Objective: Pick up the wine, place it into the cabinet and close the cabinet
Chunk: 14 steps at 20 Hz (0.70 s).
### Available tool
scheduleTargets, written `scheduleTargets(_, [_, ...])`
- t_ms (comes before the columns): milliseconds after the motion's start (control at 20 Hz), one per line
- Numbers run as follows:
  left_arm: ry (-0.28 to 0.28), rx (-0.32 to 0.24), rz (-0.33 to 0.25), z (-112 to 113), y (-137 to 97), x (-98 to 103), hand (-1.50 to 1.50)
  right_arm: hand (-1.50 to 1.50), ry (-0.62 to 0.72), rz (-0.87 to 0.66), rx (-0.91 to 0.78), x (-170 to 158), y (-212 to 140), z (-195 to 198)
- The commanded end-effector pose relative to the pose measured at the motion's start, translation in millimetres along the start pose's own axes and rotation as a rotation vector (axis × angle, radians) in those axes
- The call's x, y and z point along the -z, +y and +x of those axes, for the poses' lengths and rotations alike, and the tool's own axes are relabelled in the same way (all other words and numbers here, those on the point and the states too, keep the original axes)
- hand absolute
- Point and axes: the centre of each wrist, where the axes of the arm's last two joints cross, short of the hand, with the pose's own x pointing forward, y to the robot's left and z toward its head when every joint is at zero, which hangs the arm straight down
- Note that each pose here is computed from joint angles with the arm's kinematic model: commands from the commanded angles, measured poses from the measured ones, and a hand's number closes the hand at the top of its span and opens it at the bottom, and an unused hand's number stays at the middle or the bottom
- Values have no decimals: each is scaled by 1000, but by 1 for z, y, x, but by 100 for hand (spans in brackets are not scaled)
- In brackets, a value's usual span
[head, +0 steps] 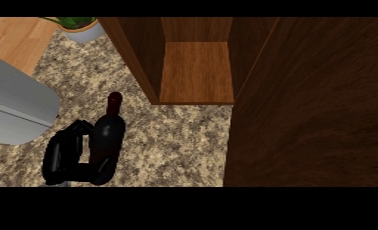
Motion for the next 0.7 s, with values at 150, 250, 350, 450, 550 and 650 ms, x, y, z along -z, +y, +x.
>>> scheduleTargets(150, [-47, -121, -82, 60, -5, 21, 150, -150, -48, 31, 41, -18, -5, 15])
scheduleTargets(250, [-56, -133, -77, 70, -30, 30, 150, -150, -50, 24, 48, -7, 4, 16])
scheduleTargets(350, [-34, -165, -118, 84, -53, 24, 150, -150, -48, 51, 67, -11, 5, 11])
scheduleTargets(450, [-60, -141, -127, 97, -48, 21, 150, -150, -52, 17, 46, -22, -6, 16])
scheduleTargets(550, [-25, -133, -139, 113, -57, 29, 150, -150, -40, 44, 51, -18, -2, 12])
scheduleTargets(650, [-22, -111, -149, 115, -77, 42, 150, -150, -56, 43, 57, -17, 5, 23])
